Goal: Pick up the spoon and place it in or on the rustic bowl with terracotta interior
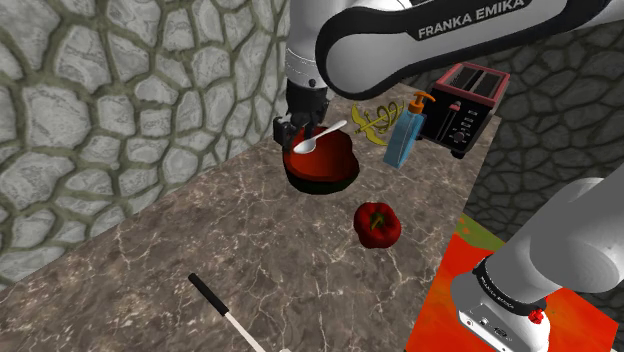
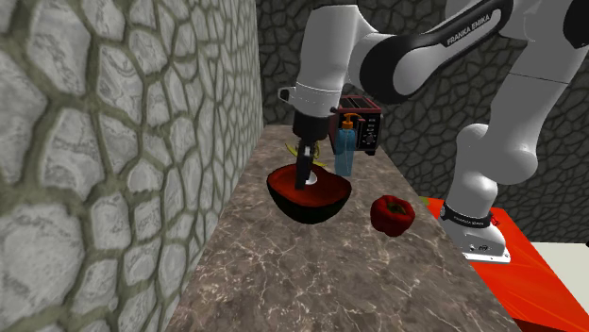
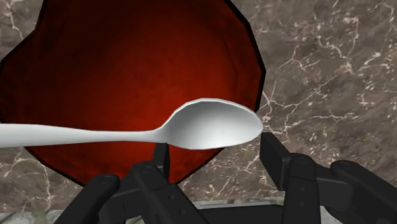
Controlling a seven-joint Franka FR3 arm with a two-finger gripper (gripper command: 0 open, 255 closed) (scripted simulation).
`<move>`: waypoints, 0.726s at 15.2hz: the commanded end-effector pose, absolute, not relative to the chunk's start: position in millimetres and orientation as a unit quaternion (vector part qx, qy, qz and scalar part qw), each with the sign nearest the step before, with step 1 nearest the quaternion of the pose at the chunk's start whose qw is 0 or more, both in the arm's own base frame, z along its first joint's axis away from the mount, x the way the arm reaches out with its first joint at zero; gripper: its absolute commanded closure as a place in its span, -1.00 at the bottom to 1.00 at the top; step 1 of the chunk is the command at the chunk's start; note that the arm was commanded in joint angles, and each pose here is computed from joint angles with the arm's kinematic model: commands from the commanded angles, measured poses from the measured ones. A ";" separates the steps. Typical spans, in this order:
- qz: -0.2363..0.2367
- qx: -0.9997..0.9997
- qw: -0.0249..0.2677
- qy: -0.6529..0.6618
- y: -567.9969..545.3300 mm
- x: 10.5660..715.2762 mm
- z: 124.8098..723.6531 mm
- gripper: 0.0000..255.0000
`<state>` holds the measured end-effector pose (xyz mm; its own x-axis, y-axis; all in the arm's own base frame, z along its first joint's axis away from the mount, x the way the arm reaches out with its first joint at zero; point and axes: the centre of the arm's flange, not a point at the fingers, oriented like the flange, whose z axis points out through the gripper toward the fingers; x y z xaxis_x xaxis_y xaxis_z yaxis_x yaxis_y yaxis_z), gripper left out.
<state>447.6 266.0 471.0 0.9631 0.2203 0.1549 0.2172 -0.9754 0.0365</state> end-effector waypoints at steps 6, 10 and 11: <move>0.079 0.991 0.009 0.111 267.4 447.8 434.2 1.00; 0.079 0.991 0.009 0.111 267.4 447.8 434.2 1.00; 0.079 0.991 0.009 0.111 267.4 447.8 434.2 1.00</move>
